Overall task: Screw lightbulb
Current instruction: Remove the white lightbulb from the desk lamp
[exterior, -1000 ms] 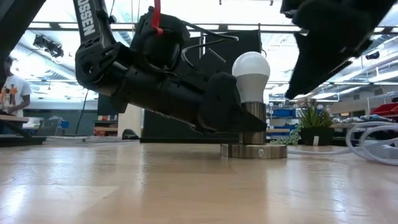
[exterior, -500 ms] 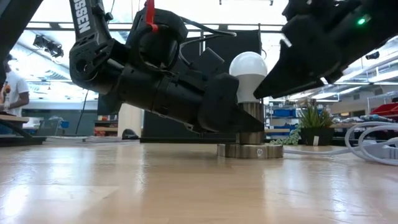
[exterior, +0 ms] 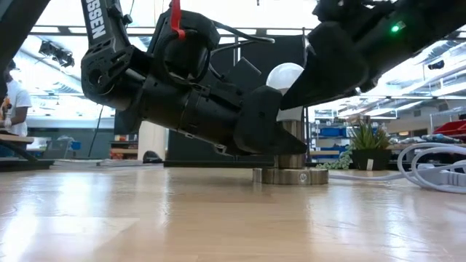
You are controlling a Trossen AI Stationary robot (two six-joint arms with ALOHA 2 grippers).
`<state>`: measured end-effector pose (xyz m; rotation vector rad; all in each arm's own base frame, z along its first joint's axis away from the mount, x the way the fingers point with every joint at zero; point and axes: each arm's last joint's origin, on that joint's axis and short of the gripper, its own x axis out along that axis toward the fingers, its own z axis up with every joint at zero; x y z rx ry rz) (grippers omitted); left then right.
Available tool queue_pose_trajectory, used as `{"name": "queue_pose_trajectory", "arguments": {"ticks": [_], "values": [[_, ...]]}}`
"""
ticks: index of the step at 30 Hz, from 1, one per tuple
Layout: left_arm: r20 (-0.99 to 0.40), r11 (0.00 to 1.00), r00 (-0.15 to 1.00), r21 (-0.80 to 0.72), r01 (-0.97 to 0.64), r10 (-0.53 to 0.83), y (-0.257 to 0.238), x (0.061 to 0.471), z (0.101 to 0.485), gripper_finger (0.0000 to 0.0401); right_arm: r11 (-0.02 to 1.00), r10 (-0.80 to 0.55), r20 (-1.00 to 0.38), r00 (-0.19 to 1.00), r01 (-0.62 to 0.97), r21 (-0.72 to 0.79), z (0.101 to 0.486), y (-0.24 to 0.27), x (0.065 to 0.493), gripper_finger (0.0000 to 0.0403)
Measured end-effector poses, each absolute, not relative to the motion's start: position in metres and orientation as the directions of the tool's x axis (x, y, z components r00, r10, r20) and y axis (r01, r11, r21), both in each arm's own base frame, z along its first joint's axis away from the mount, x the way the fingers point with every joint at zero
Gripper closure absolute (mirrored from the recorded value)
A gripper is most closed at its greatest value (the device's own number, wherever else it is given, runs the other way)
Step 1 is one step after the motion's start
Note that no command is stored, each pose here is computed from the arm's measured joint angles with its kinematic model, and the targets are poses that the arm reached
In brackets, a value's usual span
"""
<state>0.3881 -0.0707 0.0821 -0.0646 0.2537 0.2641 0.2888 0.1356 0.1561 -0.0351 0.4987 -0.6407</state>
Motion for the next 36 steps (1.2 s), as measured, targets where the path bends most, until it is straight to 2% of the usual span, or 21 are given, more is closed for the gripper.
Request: {"name": "queue_pose_trajectory", "arguments": {"ticks": [9,16,18,26,36], "values": [[-0.258,0.964,0.934,-0.032,-0.263,0.247,-0.073,0.388,0.082,0.0212,0.762,-0.636,-0.447,0.629,0.602,-0.238,0.154,0.123,0.287,0.003],[-0.258,0.962,0.931,-0.027,-0.272,0.256,-0.073,0.387,0.082,0.0212,0.731,-0.651,-0.554,0.519,0.625,-0.274,0.153,0.125,0.251,0.003],[-0.258,0.962,0.931,-0.027,-0.272,0.256,-0.073,0.387,0.082,0.0212,0.713,-0.651,-0.568,0.504,0.661,-0.231,0.158,0.127,0.241,0.003],[-0.258,0.962,0.932,-0.027,-0.272,0.256,-0.073,0.387,0.082,0.0212,0.84,-0.488,-0.554,0.674,0.535,-0.088,0.17,0.145,0.262,0.003],[-0.258,0.963,0.933,-0.03,-0.268,0.251,-0.075,0.387,0.082,0.0212,0.826,-0.54,-0.511,0.669,0.538,-0.169,0.169,0.114,0.286,0.003]]}}
